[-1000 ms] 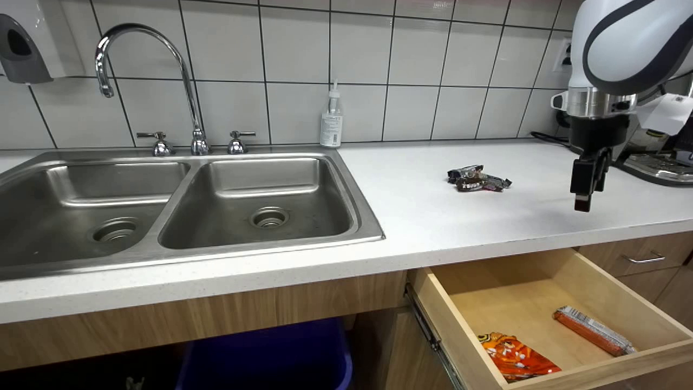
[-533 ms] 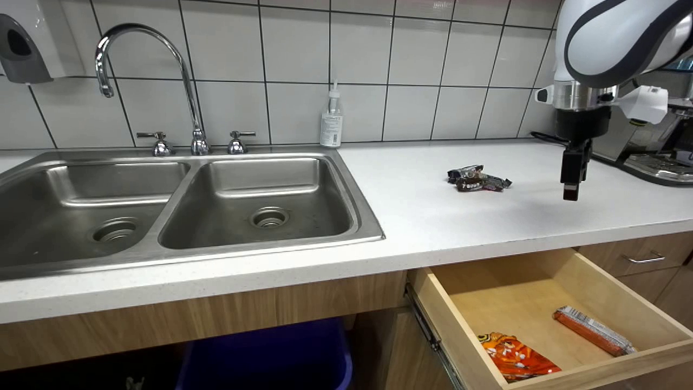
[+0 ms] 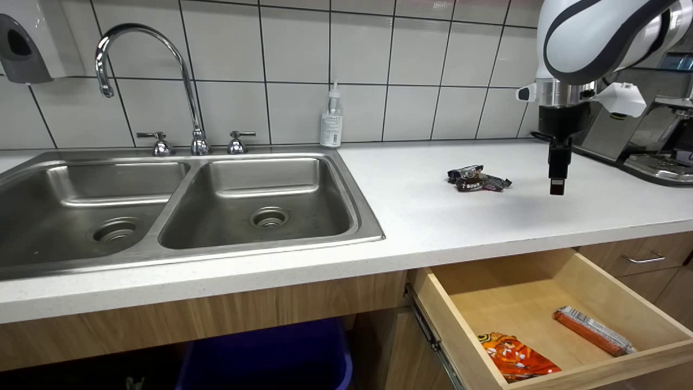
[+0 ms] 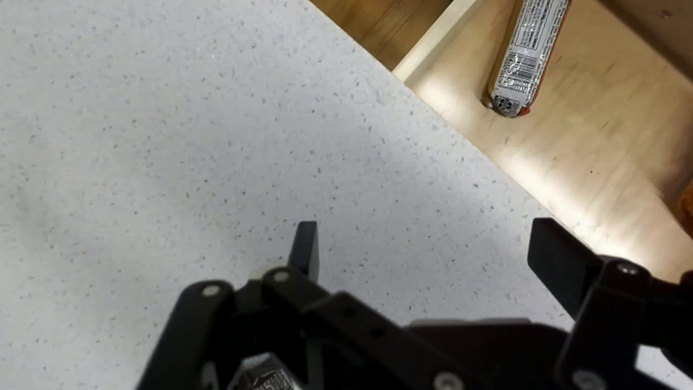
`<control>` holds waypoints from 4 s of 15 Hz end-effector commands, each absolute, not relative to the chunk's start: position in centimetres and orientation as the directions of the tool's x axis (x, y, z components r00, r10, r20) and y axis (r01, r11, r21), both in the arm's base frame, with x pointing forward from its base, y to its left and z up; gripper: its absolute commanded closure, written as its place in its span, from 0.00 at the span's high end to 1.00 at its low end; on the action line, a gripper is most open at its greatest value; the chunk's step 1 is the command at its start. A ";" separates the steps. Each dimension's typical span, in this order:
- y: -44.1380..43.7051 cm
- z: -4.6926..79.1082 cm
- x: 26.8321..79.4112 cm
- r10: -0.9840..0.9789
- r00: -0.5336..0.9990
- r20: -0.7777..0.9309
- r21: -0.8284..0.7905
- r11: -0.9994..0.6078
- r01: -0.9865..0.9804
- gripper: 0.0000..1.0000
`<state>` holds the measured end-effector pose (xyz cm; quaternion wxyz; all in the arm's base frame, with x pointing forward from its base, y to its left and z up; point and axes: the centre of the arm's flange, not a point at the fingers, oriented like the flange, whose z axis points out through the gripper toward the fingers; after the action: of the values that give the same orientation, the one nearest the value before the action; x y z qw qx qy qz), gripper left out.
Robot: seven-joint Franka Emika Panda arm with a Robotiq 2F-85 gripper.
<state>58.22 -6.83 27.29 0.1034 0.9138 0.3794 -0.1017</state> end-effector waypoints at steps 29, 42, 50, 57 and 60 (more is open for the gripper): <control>-2.9 25.8 64.3 0.811 0.546 -0.211 0.128 -0.531 0.838 1.00; -2.9 23.9 69.0 0.829 0.528 -0.186 0.103 -0.518 0.849 1.00; -2.5 22.6 71.7 0.846 0.501 -0.182 0.068 -0.497 0.865 1.00; -2.2 21.5 73.1 0.856 0.479 -0.193 0.009 -0.487 0.873 1.00; -2.2 21.4 73.4 0.855 0.477 -0.205 -0.013 -0.490 0.872 1.00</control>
<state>71.47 -1.95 21.35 0.0649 0.8637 0.4932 -0.0812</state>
